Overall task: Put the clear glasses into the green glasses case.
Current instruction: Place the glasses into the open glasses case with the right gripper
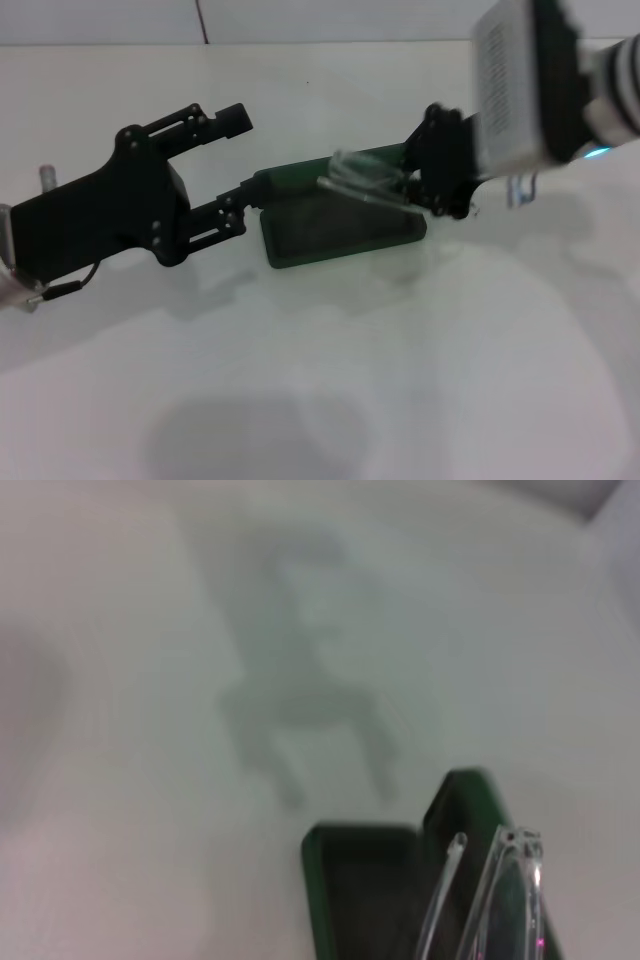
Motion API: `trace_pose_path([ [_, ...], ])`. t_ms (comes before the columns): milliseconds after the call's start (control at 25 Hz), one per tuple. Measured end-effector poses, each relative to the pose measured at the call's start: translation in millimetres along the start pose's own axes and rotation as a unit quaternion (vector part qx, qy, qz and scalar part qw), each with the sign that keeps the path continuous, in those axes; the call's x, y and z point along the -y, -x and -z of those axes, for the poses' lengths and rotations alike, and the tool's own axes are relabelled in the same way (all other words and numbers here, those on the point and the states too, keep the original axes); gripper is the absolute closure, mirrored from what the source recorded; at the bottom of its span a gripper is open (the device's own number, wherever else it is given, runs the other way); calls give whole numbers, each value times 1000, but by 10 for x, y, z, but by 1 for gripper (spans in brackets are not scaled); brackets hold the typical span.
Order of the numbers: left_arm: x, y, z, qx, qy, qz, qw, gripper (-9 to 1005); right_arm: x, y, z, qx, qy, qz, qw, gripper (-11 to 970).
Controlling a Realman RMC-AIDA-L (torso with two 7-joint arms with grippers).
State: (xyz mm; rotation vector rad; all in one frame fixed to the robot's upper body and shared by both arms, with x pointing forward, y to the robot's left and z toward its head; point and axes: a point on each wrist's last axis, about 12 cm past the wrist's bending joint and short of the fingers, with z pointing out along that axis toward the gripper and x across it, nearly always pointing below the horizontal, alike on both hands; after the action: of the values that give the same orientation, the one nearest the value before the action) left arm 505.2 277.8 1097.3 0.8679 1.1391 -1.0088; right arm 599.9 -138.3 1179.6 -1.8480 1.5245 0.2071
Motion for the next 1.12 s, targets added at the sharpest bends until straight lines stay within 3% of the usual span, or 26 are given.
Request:
trace_pose_path([
  [200, 25, -16, 58, 0, 13, 2, 1000, 313, -168, 185, -311, -41, -15, 78, 996, 734],
  [480, 0, -6, 34, -1, 11, 0, 1000, 313, -291, 228, -503, -57, -41, 137, 988, 727],
  [1120, -37, -17, 12, -11, 14, -3, 1000, 314, -360, 213, -668, -69, -77, 190, 976, 712],
])
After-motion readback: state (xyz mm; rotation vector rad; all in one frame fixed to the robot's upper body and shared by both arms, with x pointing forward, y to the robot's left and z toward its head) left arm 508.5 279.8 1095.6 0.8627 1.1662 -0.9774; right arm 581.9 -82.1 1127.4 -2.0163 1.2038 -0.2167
